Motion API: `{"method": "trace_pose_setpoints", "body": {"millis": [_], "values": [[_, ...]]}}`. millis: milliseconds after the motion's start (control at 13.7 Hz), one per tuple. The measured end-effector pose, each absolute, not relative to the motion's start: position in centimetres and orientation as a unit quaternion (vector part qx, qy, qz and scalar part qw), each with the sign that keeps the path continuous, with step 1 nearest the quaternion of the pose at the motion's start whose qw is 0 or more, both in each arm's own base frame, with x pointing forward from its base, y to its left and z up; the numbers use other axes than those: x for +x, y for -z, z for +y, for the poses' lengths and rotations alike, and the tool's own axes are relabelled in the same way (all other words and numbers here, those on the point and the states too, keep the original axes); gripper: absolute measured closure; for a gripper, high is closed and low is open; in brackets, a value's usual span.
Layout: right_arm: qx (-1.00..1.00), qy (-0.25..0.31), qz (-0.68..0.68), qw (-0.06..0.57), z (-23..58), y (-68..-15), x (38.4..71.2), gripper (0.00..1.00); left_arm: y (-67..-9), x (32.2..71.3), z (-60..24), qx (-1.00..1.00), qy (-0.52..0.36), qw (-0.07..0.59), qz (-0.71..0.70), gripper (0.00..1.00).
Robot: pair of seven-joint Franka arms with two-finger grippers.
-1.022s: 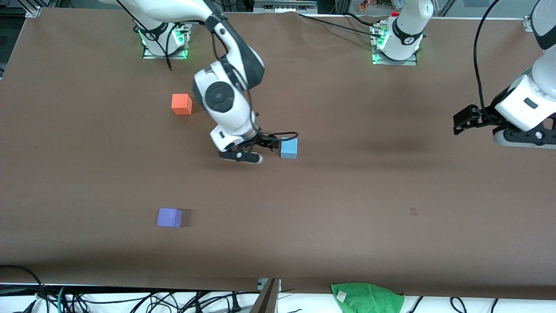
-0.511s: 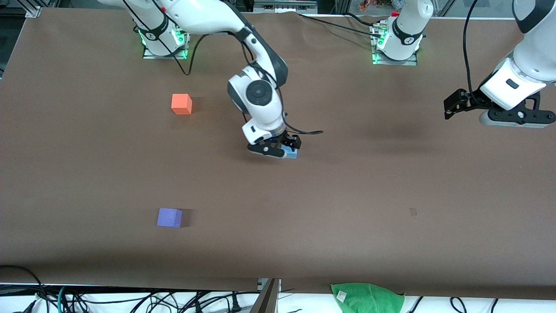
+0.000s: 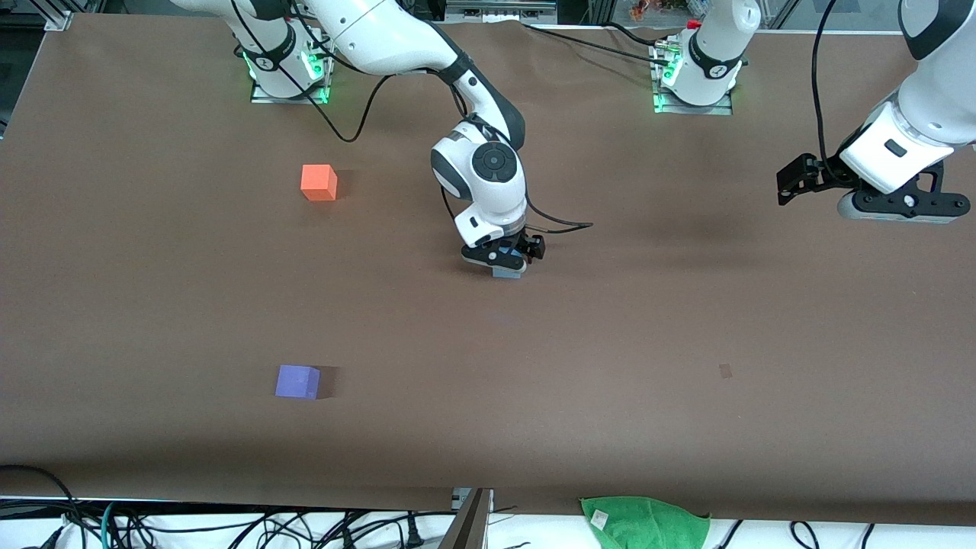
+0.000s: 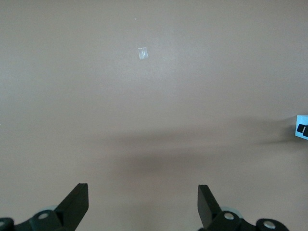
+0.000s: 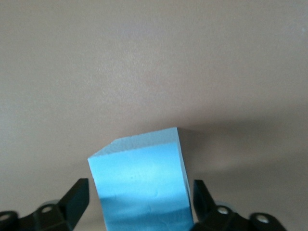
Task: Place blue block between orange and purple blocks
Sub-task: 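Carry the blue cube with the right gripper between orange and purple cubes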
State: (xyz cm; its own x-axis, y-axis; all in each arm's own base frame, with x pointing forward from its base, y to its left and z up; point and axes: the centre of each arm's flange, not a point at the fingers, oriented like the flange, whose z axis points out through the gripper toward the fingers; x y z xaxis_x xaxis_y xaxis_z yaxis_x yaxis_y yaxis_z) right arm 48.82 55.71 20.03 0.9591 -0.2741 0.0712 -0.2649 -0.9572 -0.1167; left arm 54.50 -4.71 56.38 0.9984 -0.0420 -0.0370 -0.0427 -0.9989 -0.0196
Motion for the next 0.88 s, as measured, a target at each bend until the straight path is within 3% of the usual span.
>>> {"method": "trace_pose_setpoints", "body": {"millis": [219, 365, 584, 876], "values": [[-0.990, 0.058, 0.122, 0.043, 55.0, -20.1, 49.7, 0.42, -56.4, 54.5, -4.7, -1.000, -0.019, 0.010, 0.020, 0.00], [-0.990, 0.060, 0.123, 0.034, 52.8, -20.2, 51.9, 0.42, -56.2, 54.3, -4.7, -0.999, -0.026, 0.011, 0.020, 0.00], [-0.994, 0.042, 0.104, 0.004, 45.1, -21.5, 58.4, 0.42, -56.2, 54.3, -4.7, -0.999, -0.028, 0.011, 0.020, 0.00], [-0.999, -0.025, 0.025, -0.018, 33.0, -25.4, 63.4, 0.42, -56.1, 54.3, -4.7, -0.999, -0.029, 0.011, 0.020, 0.00]]}}
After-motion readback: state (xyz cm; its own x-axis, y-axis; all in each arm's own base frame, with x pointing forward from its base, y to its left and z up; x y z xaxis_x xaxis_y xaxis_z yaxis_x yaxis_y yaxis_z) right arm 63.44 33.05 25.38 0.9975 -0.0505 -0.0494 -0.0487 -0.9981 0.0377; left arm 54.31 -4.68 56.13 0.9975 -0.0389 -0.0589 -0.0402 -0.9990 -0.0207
